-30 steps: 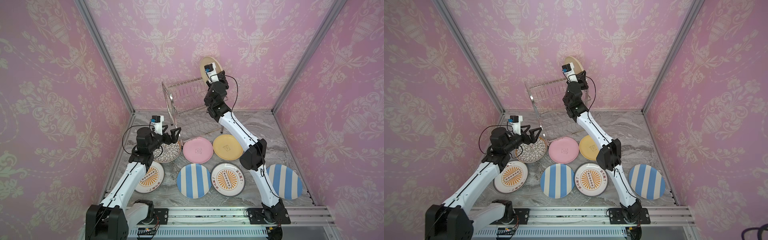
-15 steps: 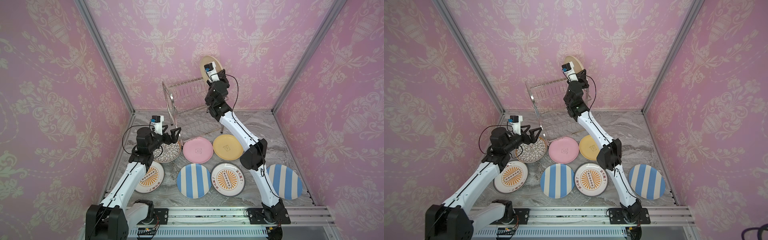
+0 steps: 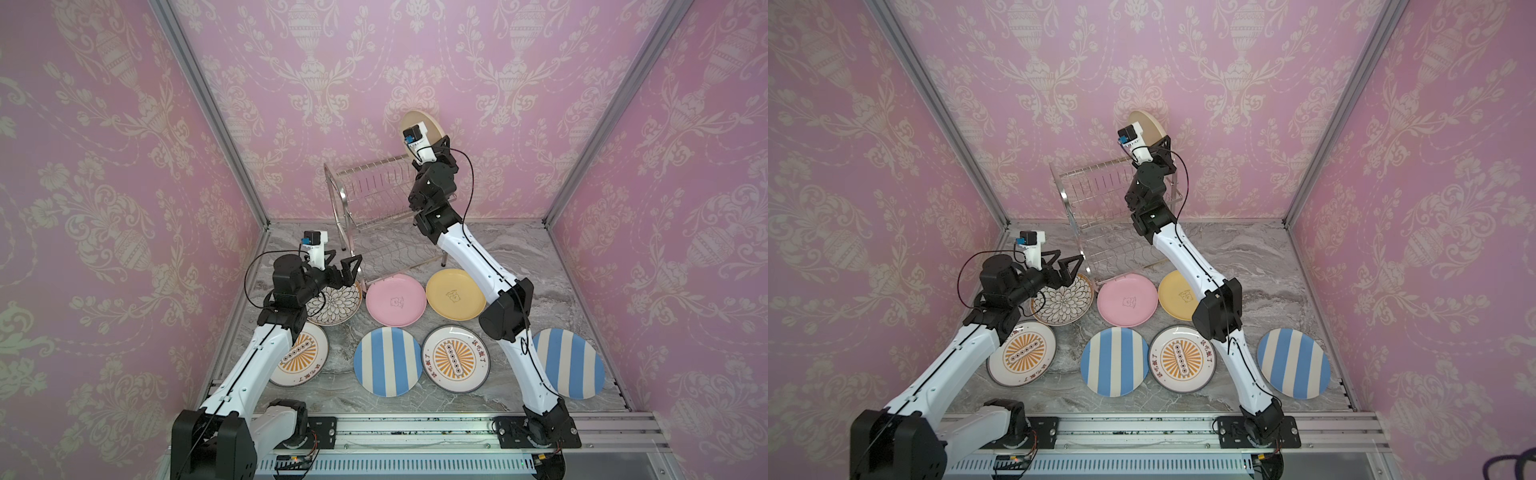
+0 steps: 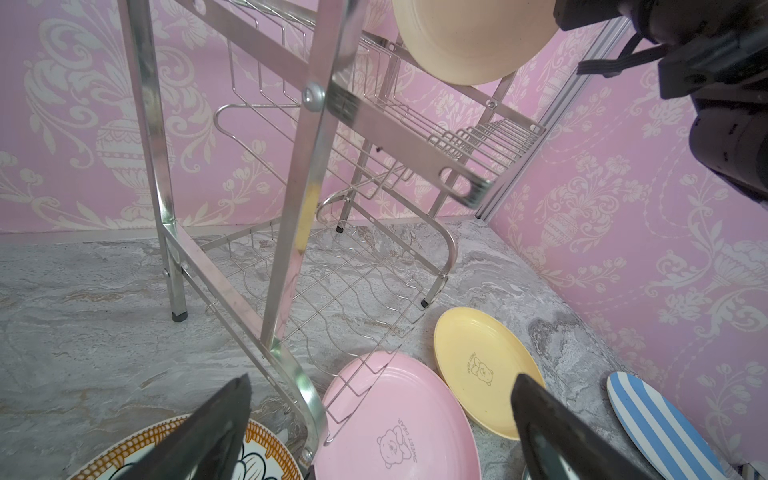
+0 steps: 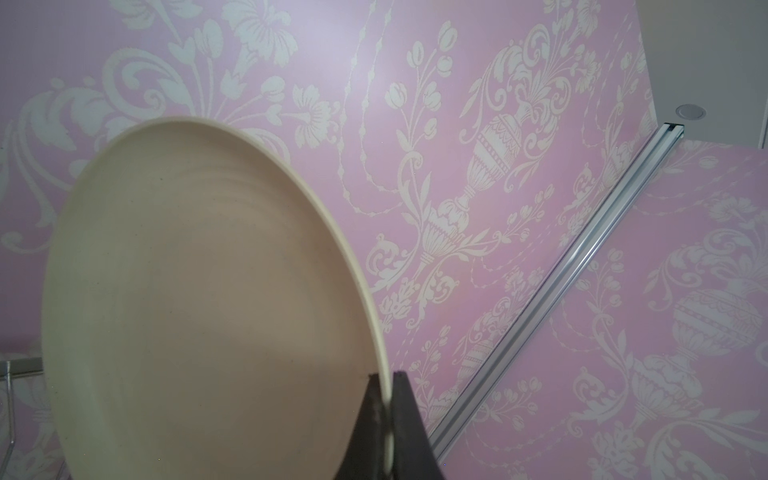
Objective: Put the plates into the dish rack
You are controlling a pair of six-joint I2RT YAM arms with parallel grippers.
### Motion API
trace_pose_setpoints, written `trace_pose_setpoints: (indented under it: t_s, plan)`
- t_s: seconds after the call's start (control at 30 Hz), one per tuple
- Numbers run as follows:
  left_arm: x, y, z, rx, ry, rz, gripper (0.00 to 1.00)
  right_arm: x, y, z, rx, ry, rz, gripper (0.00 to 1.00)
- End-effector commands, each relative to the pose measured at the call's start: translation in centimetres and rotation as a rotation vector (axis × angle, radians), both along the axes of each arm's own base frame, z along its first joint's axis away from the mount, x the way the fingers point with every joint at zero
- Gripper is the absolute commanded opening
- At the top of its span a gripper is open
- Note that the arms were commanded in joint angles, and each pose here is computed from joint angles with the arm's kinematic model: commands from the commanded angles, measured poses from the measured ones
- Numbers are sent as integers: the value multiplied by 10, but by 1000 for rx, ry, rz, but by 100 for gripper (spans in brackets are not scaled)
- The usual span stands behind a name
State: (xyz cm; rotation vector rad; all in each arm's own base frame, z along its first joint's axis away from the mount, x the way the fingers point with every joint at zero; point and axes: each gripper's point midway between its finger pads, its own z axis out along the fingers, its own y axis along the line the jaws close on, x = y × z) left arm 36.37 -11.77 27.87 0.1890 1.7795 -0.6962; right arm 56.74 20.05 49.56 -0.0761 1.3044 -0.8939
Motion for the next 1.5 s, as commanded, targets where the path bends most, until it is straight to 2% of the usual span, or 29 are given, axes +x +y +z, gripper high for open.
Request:
trace_pose_setpoints:
  t_s: [0.0, 0.33, 0.73, 1.0, 1.07, 1.23, 1.47]
  plan:
    - [-7, -2, 3, 13, -16, -14, 99, -2, -13, 5, 20, -29, -35, 0]
    - [-5, -2, 0, 17, -13, -11, 99, 8, -7, -8, 13, 30, 26, 0]
    - [-4, -3, -2, 16, -7, -15, 99, 8, -15, -10, -23, 32, -55, 0]
    - [-5, -3, -1, 15, -7, -15, 99, 11, -21, -30, -17, 79, -85, 0]
    - [-5, -2, 0, 15, -11, -14, 99, 11, -22, -30, -14, 79, -87, 4]
    - [-5, -2, 0, 16, -10, -12, 99, 10, -23, -29, -15, 79, -87, 5]
    - [-6, -2, 0, 17, -12, -12, 99, 7, -27, -27, -18, 83, -91, 22]
